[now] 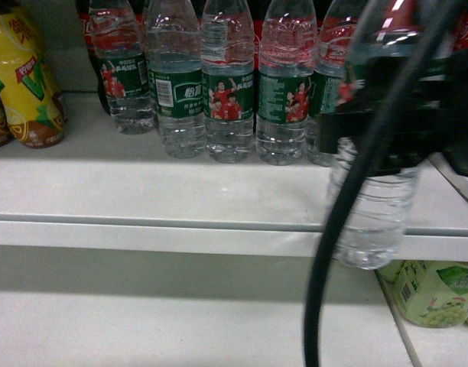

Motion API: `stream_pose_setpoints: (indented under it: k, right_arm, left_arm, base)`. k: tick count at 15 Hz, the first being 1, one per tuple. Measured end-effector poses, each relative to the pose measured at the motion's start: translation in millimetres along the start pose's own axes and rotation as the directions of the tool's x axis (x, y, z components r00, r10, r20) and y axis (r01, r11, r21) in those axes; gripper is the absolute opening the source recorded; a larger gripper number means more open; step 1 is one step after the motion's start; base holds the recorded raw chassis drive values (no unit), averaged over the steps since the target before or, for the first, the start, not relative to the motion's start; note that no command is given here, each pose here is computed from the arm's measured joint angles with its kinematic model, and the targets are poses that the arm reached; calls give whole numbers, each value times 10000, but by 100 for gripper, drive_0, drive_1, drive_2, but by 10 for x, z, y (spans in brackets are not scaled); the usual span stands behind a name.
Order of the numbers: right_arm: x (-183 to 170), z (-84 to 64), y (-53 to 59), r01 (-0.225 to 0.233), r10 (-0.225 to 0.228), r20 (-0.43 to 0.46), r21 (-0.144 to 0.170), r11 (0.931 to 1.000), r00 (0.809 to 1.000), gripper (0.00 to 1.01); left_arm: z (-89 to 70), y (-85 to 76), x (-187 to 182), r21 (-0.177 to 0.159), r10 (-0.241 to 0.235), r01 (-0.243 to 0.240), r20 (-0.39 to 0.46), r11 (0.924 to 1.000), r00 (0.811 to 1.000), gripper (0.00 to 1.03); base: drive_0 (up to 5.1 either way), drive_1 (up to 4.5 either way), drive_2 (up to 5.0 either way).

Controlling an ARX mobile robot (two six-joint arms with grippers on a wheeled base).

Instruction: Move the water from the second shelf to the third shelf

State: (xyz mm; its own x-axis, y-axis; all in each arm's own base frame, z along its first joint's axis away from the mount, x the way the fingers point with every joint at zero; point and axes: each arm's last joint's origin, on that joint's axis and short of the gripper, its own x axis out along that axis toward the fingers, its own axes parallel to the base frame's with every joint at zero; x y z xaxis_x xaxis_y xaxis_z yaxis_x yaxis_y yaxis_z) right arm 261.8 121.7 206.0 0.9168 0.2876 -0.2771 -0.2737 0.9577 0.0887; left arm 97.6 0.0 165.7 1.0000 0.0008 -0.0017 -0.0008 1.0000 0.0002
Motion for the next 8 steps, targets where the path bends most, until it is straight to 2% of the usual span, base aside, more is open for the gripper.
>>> stream_pose_setpoints:
  k: [8]
  right_arm:
    - [-344,48,-177,422,-431,305,277,9987,9986,43]
  left_arm:
    - [0,0,0,0,-4,4,0,10000,10000,98]
  base:
    - [0,0,0]
